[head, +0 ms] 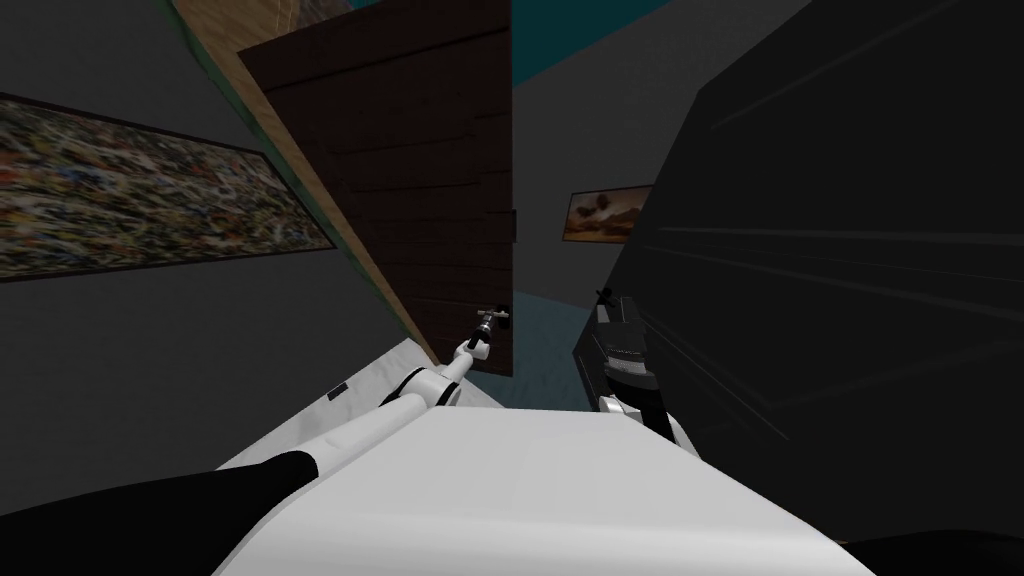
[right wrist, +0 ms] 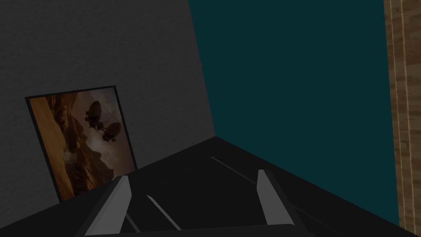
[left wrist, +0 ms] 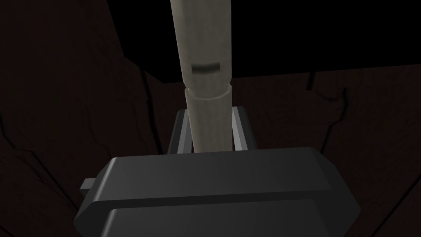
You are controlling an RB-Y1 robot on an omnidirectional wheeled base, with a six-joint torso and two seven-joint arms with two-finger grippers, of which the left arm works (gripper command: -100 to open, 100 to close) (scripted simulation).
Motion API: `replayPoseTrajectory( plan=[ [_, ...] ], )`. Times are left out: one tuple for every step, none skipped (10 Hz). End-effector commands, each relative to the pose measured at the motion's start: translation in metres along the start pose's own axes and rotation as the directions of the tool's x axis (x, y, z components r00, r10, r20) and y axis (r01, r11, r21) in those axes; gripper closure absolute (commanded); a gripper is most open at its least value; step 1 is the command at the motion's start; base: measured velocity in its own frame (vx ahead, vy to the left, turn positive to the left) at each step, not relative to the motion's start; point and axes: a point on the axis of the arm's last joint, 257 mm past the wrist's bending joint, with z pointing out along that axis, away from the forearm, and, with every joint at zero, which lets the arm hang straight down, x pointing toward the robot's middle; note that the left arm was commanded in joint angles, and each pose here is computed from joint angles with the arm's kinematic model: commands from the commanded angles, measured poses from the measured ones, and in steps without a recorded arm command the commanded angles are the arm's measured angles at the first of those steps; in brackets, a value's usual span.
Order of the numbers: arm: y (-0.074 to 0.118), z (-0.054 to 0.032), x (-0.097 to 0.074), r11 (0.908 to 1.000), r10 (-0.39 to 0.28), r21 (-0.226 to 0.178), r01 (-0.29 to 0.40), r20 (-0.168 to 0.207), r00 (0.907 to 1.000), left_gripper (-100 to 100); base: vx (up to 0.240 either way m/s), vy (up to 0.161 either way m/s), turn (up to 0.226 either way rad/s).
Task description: Push the door open
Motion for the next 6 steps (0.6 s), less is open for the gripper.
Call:
replayPoseTrajectory(
  plan=[
    [-0.008, 0.0010, -0.017, 0.9998, 0.006, 0.016, -0.007, 0.021, 0.9998, 100, 0.099, -0.097, 0.045],
    [-0.008, 0.0002, -0.032, 0.9999, 0.004, 0.016, -0.005, 0.049, 0.9988, 100, 0.129, -0.138, 0.064],
    [-0.008, 0.0002, -0.032, 0.9999, 0.004, 0.016, -0.005, 0.049, 0.9988, 100, 0.123, -0.127, 0.072],
    [-0.008, 0.0002, -0.032, 0.9999, 0.004, 0.016, -0.005, 0.049, 0.9988, 100, 0.070, -0.048, 0.033],
    [-0.008, -0.0008, -0.045, 0.9999, 0.001, 0.015, -0.003, 0.074, 0.9972, 100, 0.106, -0.094, 0.038],
    [-0.008, -0.0011, -0.050, 0.9999, 0.001, 0.015, -0.002, 0.082, 0.9966, 100, 0.127, -0.153, 0.093]
  ],
)
